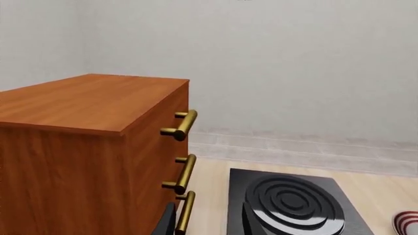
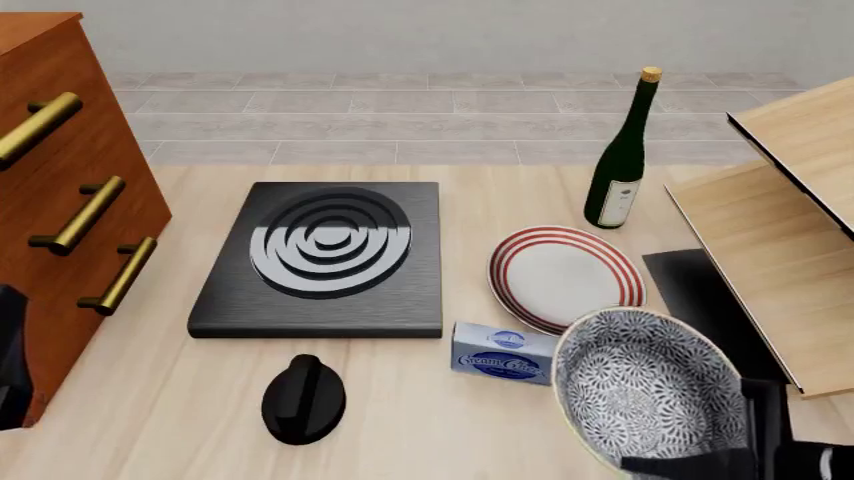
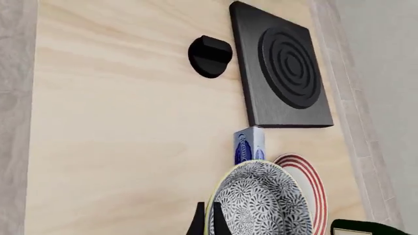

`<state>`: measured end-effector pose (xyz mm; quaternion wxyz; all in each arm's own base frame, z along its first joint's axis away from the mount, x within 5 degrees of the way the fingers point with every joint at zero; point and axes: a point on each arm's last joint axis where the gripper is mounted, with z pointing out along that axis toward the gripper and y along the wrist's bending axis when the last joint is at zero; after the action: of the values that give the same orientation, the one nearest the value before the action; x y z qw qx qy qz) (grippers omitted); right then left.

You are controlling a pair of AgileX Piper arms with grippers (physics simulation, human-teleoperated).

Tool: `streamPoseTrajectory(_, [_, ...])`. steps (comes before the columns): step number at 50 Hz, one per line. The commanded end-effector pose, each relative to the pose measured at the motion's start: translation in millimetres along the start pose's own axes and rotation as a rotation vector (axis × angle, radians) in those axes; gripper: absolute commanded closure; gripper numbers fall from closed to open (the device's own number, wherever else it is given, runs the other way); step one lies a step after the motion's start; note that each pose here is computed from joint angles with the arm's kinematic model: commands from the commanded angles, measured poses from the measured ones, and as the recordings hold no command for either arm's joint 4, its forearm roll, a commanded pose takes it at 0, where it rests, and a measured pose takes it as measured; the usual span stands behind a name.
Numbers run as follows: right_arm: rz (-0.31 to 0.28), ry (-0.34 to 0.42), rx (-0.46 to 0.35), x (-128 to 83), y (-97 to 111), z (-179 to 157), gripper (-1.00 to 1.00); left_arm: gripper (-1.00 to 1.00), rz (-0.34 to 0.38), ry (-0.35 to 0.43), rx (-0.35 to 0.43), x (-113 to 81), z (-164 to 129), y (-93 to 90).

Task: Put the bowl on the stove.

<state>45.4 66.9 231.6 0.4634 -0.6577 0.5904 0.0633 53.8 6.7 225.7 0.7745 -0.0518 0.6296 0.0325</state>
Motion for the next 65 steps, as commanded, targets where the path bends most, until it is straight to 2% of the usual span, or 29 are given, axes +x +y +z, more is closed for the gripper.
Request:
streamPoseTrajectory(1, [-0.055,-0.062,0.018,-18,-11,10,1.0,-1.0,-0.003,-0.002,-0.007,-0.7,0,0.4])
streamPoseTrajectory(17, [-0.089,-0.099,0.048,-49,-35,25,1.0,-1.0,-0.014,0.04,0.037,5.6,0,-2.0])
streamPoseTrajectory(32, [-0.084,-0.116,0.018,-80,-51,48,1.0,-1.0,-0.008,0.067,0.106,7.2,-1,-5.8])
streamPoseTrajectory(43, [-0.094,-0.126,-0.001,-102,-60,73,1.0,-1.0,0.002,0.065,0.107,2.7,0,-5.9])
streamPoseTrajectory(65, [-0.104,-0.152,0.038,-147,-95,108,1.0,-1.0,0.002,0.079,0.078,9.0,-1,-4.2])
